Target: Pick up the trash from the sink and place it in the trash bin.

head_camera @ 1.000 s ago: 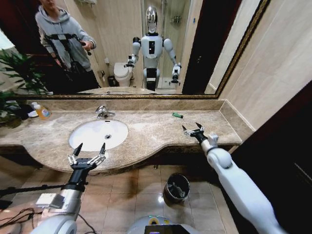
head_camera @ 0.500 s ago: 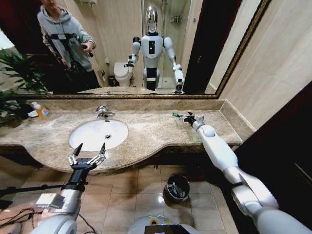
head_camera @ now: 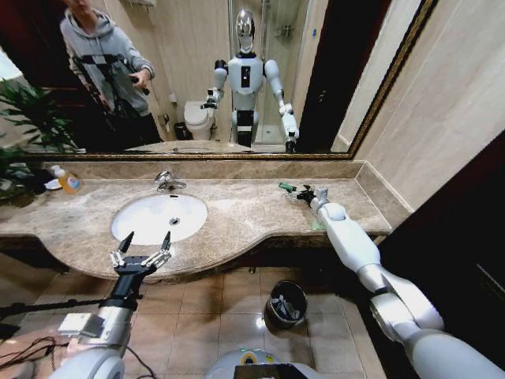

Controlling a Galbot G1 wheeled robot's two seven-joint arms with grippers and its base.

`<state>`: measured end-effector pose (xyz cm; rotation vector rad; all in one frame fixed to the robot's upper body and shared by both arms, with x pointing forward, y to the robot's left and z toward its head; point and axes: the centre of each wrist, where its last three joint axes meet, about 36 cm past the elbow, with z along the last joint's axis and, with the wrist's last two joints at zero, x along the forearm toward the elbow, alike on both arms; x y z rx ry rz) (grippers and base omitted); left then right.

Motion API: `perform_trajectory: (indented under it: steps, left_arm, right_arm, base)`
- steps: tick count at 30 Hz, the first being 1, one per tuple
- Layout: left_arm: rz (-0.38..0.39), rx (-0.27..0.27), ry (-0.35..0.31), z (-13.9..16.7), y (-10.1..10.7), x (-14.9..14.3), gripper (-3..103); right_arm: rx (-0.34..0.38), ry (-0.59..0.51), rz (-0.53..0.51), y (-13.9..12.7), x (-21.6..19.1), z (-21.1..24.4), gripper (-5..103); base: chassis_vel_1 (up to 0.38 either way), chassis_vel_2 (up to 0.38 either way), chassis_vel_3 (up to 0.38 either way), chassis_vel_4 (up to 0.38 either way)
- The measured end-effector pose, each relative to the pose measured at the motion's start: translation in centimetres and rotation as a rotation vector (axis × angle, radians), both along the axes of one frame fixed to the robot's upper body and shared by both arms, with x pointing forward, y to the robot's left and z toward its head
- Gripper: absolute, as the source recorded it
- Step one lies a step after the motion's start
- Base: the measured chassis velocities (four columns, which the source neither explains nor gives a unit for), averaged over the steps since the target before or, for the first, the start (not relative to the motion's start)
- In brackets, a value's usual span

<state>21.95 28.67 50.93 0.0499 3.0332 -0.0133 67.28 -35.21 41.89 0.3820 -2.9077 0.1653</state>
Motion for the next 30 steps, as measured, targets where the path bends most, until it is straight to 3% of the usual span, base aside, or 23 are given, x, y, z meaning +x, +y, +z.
perform_trajectory:
  steps: [12,15,18,23,25,26,29,30]
  left_arm:
    - [0.0,0.0,0.0,0.0,0.0,0.0,100]
    - [0.0,0.0,0.0,0.0,0.0,0.0,100]
    - [0.0,0.0,0.0,0.0,0.0,0.0,100]
    - [0.0,0.0,0.0,0.0,0.0,0.0,100]
    - [0.0,0.0,0.0,0.0,0.0,0.0,100]
    - [0.0,0.0,0.0,0.0,0.0,0.0,100]
    - [0.0,0.0,0.0,0.0,0.0,0.0,100]
    - [0.0,0.0,0.0,0.0,0.0,0.0,100]
  right_arm:
    - [0.018,-0.005,0.029,1.0,2.2,0.5,103]
    - [0.025,0.001,0.044,1.4,2.2,0.2,94]
    - [0.026,0.012,0.056,1.7,2.2,-0.3,78]
    - [0.027,0.02,0.055,1.6,2.5,-0.5,73]
    - [0.03,0.025,0.051,1.5,2.6,-0.8,57]
    - [0.03,0.025,0.051,1.5,2.6,-0.8,57]
    - [0.03,0.02,0.049,1.3,2.4,-1.2,40]
    - [0.03,0.02,0.049,1.3,2.4,-1.2,40]
  base:
    - [0.0,0.0,0.0,0.0]
    - [0.0,0.0,0.0,0.0]
    - [0.0,0.0,0.0,0.0]
    - [0.0,0.0,0.0,0.0]
    - [0.0,0.0,0.0,0.0]
    - [0.0,0.0,0.0,0.0]
    - [0.0,0.0,0.0,0.0]
    - [0.0,0.0,0.0,0.0]
